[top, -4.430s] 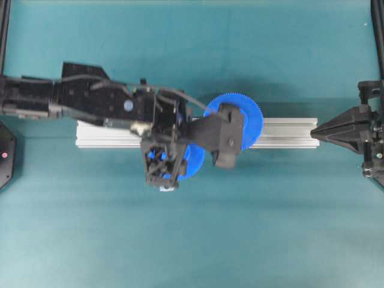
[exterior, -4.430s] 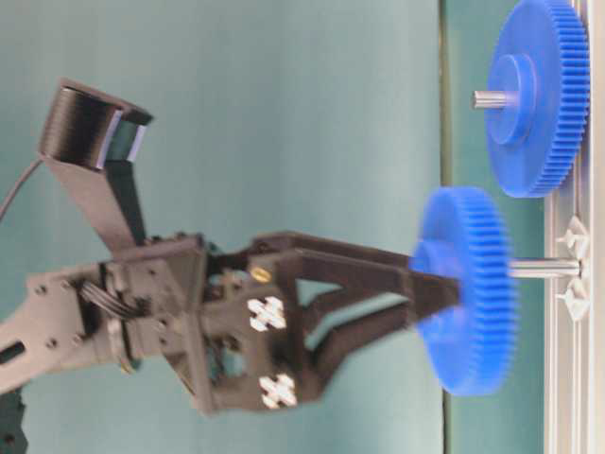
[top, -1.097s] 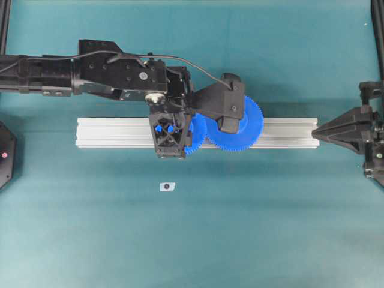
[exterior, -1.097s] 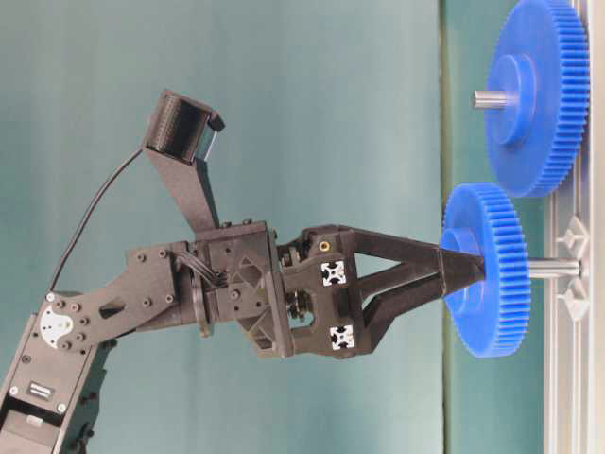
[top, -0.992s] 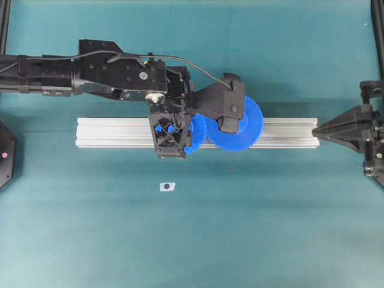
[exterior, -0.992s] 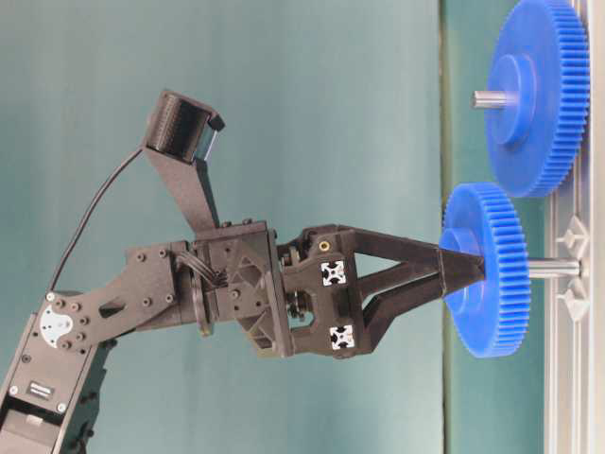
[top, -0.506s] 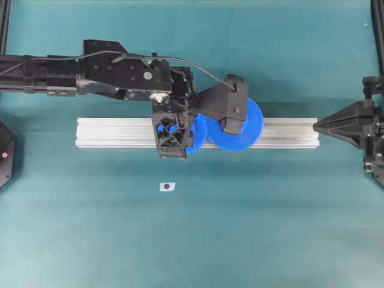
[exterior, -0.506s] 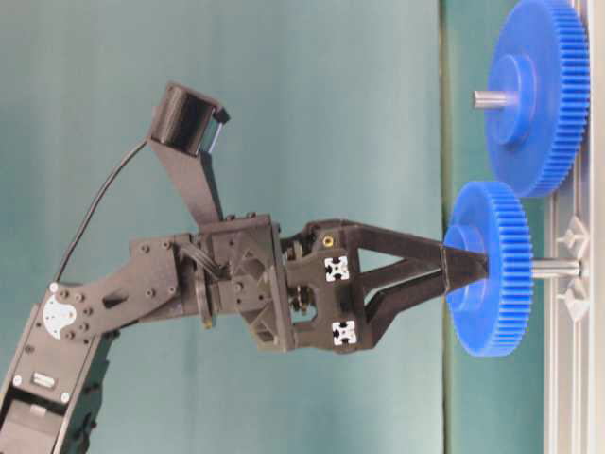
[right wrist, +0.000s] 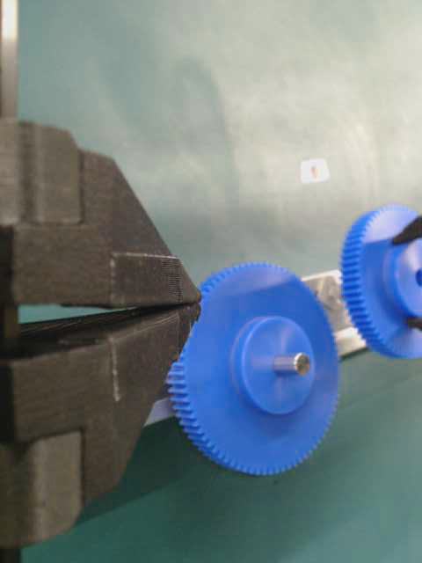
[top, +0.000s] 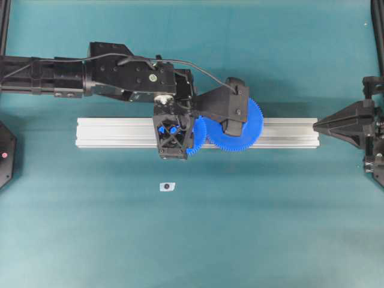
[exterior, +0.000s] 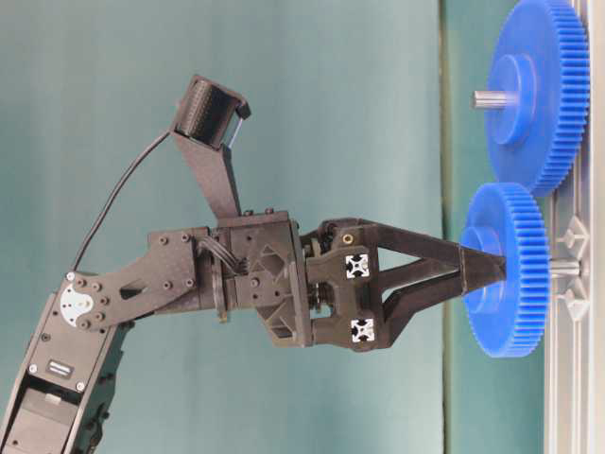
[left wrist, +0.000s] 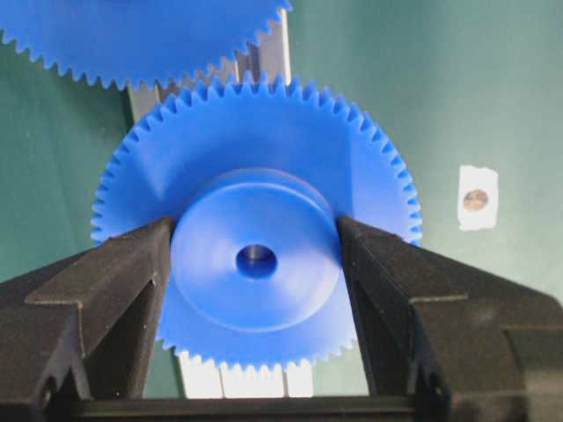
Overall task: Find the location of the shaft and insert the small gear.
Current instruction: 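Align the gear bore with the shaft, meshing teeth with the large gear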
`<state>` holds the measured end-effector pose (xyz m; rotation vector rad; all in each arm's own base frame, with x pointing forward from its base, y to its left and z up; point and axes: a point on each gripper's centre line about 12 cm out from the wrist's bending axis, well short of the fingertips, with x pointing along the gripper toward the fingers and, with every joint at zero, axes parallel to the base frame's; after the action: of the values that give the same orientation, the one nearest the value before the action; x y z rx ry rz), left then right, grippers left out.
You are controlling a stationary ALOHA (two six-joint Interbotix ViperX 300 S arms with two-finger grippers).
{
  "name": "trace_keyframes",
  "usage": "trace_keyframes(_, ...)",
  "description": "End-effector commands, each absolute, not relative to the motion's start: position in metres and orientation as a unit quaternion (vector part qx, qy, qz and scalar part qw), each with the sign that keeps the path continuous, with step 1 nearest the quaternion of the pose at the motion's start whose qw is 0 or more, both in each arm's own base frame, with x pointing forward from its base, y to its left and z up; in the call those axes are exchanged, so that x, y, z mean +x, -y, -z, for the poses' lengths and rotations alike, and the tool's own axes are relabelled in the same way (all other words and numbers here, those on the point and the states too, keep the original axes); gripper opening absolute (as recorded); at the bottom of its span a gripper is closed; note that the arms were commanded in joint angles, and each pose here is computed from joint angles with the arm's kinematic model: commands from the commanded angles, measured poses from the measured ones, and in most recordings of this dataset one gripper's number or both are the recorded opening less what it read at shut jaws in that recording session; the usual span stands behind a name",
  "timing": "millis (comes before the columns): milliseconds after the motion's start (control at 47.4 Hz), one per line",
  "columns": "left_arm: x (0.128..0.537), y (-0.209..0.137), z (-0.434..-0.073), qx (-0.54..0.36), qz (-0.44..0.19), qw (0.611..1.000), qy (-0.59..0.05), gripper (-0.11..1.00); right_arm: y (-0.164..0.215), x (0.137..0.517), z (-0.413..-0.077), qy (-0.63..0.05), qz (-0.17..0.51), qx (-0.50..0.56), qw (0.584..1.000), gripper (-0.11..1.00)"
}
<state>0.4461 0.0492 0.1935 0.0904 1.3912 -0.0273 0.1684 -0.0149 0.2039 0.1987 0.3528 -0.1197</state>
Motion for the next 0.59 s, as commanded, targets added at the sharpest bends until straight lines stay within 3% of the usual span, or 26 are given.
trace_keyframes(0, 0.443, -0.058, -0.216, 0.039, 0.001, 0.780, -0.624, 0.63, 0.016, 0.170, -0.207, -0.170, 0.062, 0.103, 0.978, 0.04)
trace_keyframes(401, 0.445, -0.056, -0.224, 0.039, 0.000, 0.786, -0.617, 0.65, 0.016, 0.170, -0.207, -0.170, 0.062, 0.103, 0.978, 0.04)
trace_keyframes(506, 0.444, -0.054, -0.227, 0.039, 0.001, 0.784, -0.619, 0.83, 0.016, 0.170, -0.207, -0.170, 0.062, 0.103, 0.978, 0.04)
trace_keyframes(570, 0.444, -0.051, -0.230, 0.040, 0.004, 0.784, -0.619, 0.87, 0.016, 0.170, -0.207, -0.170, 0.062, 0.103, 0.978, 0.04)
